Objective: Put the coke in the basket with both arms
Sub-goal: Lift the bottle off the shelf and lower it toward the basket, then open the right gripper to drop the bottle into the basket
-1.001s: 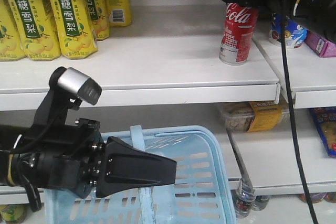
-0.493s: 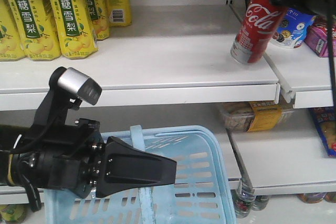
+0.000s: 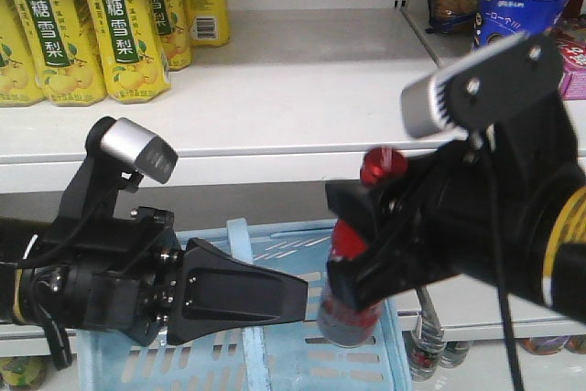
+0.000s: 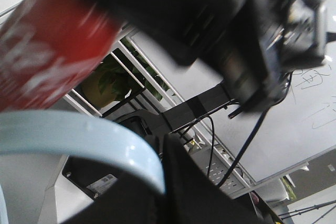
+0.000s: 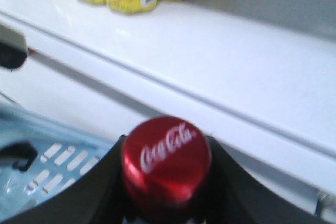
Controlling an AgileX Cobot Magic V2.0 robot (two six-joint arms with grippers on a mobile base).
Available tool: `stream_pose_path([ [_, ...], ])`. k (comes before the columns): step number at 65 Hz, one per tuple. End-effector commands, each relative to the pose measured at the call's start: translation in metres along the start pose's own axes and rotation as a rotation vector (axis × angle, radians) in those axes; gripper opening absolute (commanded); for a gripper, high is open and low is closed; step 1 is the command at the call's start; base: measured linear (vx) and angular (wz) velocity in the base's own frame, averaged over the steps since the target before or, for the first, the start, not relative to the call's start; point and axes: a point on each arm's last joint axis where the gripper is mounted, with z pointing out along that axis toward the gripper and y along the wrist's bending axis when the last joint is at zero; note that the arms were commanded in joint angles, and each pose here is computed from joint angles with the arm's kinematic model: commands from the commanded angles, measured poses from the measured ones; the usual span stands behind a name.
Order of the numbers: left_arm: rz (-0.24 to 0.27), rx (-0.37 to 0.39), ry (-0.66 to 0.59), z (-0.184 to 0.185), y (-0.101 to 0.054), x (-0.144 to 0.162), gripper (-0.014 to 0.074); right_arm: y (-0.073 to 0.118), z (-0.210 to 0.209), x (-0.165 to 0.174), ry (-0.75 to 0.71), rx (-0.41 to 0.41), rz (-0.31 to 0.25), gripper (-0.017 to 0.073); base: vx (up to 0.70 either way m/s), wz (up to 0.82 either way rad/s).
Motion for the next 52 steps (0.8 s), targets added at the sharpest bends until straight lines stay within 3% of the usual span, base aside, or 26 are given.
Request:
stream_pose_path([
  [1, 0.025, 0.157, -0.015, -0.002, -0.026, -0.005, -0.0006, 0.007, -0.005, -0.003, -0.106, -0.067, -0.009, -0.0005, 0.0, 0.0],
  [16, 0.025, 0.157, -0.015, -0.002, -0.026, -0.005, -0.0006, 0.005, 0.008, 0.027, -0.021, -0.055, 0.015, -0.0005, 0.0, 0.0],
  [33, 0.025, 0.157, -0.015, -0.002, -0.026, -0.005, -0.0006, 0.005, 0.01, 0.035, -0.003, -0.057, 0.009, 0.0036, 0.0, 0.0],
  [40, 0.025, 0.157, -0.015, -0.002, -0.026, -0.005, -0.0006, 0.006, 0.01, 0.033, -0.019, -0.073, 0.009, 0.0115, 0.0, 0.0],
  [52, 0.025, 0.157, -0.015, -0.002, -0.026, -0.005, -0.0006, 0.007, 0.01, 0.032, -0.027, -0.081, 0.009, 0.0365, 0.0, 0.0],
])
